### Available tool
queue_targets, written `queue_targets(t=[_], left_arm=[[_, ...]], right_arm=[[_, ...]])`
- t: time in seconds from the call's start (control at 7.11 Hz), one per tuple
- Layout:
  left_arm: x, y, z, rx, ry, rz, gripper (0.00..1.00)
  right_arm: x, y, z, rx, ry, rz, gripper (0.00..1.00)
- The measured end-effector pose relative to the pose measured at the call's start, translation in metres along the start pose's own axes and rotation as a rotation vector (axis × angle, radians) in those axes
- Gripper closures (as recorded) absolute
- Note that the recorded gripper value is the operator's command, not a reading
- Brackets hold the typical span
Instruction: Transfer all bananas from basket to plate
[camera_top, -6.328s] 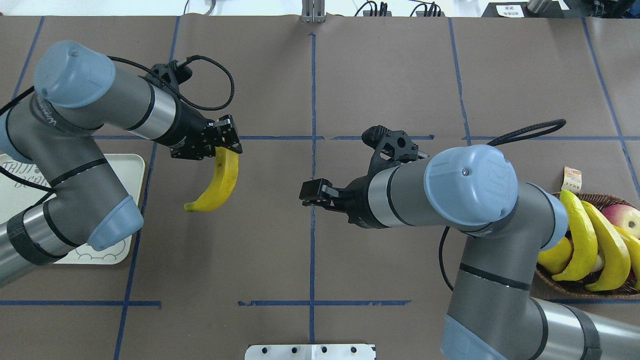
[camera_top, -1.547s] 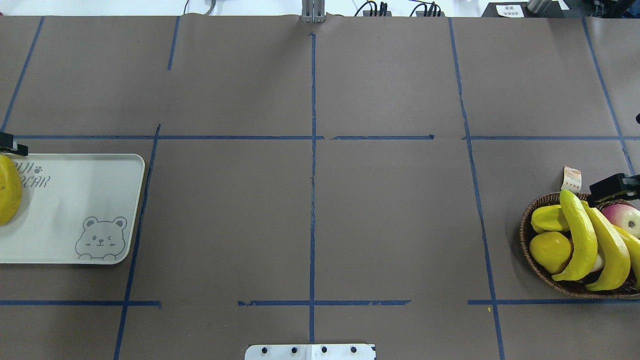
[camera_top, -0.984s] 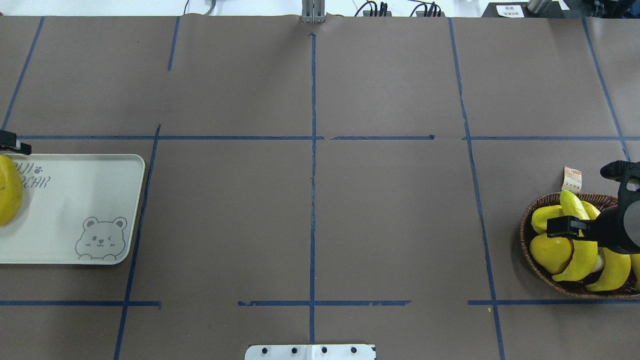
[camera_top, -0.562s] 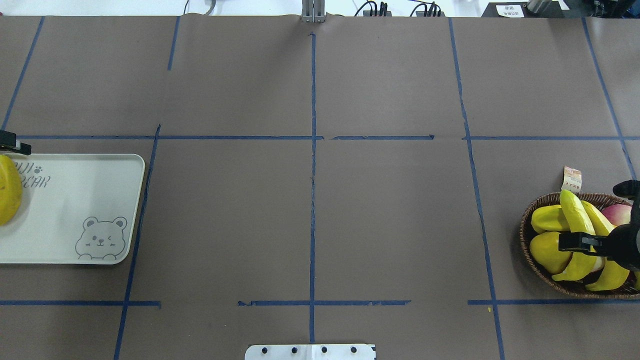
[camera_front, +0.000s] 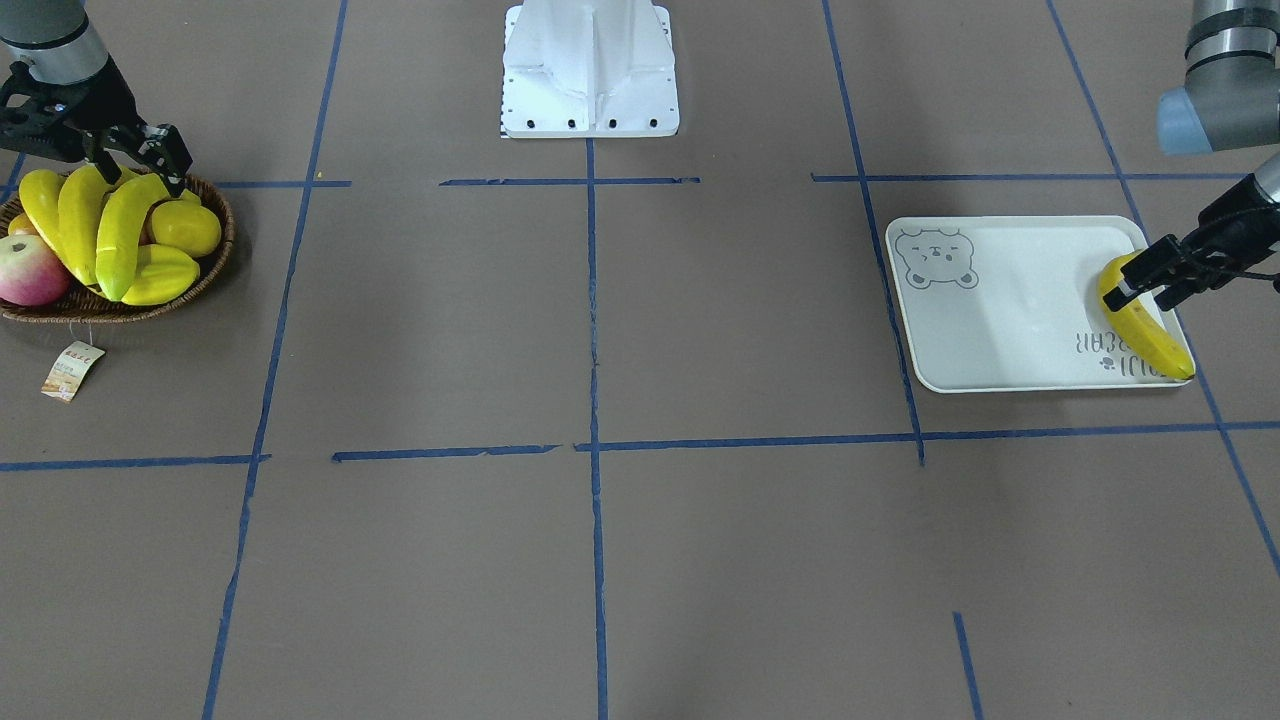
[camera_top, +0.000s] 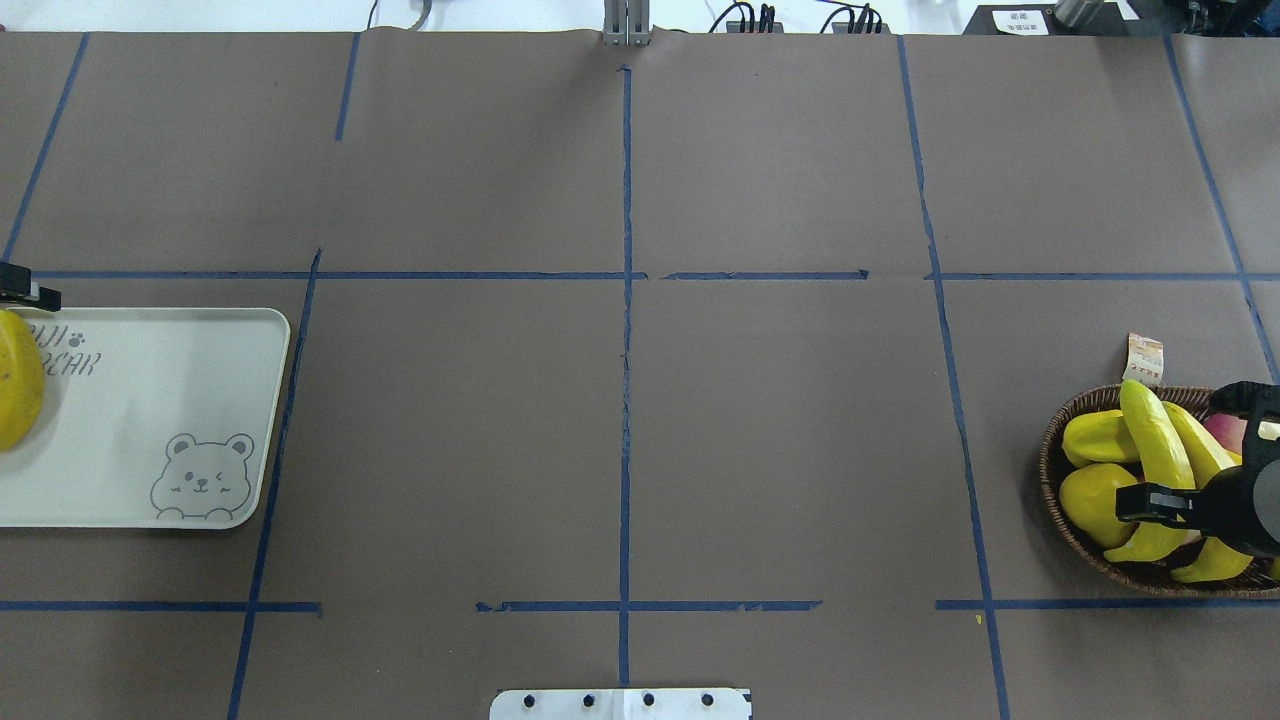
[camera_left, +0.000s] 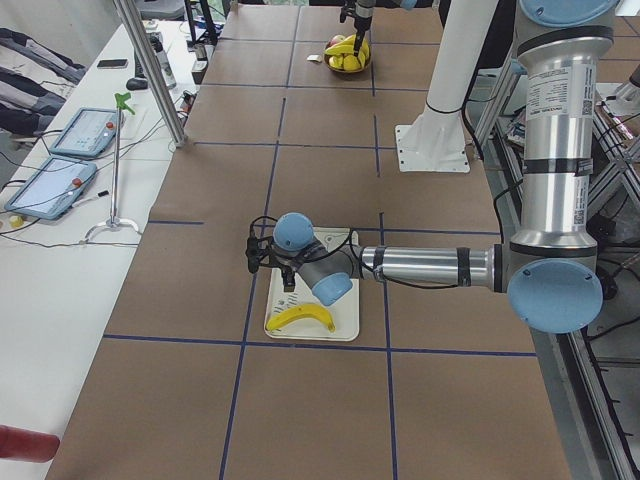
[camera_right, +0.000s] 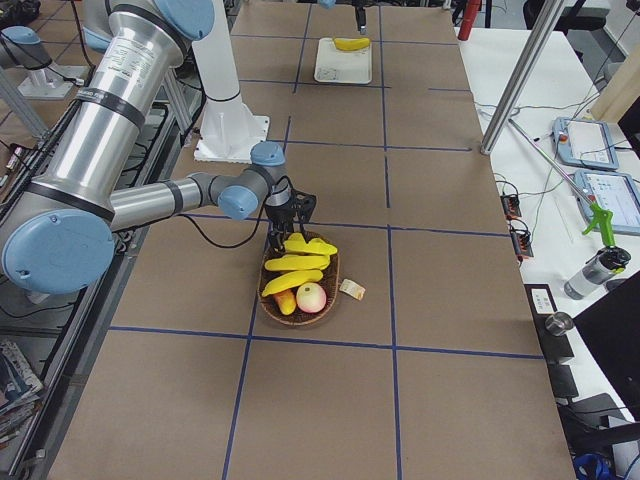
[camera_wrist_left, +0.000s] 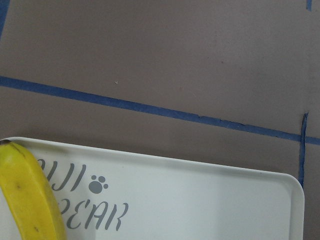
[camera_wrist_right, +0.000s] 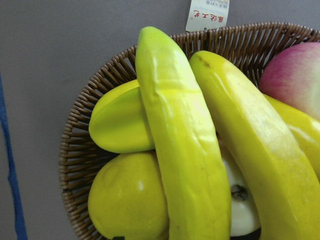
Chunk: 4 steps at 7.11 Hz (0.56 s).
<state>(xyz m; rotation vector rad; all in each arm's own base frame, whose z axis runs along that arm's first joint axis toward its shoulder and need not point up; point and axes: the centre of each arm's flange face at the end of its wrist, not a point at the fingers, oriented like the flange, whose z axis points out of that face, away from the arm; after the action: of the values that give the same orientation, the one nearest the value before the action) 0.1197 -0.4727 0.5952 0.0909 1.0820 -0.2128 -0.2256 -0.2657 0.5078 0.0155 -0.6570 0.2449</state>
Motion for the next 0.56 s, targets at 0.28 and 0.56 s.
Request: queue_targets(t=[0.28,0.56], left_arm=[[-0.0016,0.001,-0.0006,0.0,-0.001,-0.002,0.0],[-0.0026,0.0022,-0.0013,0.0,-0.001,-0.003,0.0]], right_arm=[[-0.0029,-0.0028,0.0105,0.0,0.004,0.001,0.73],[-0.0052,-0.0049,0.0107,0.003,-0.001,0.003,0.96]])
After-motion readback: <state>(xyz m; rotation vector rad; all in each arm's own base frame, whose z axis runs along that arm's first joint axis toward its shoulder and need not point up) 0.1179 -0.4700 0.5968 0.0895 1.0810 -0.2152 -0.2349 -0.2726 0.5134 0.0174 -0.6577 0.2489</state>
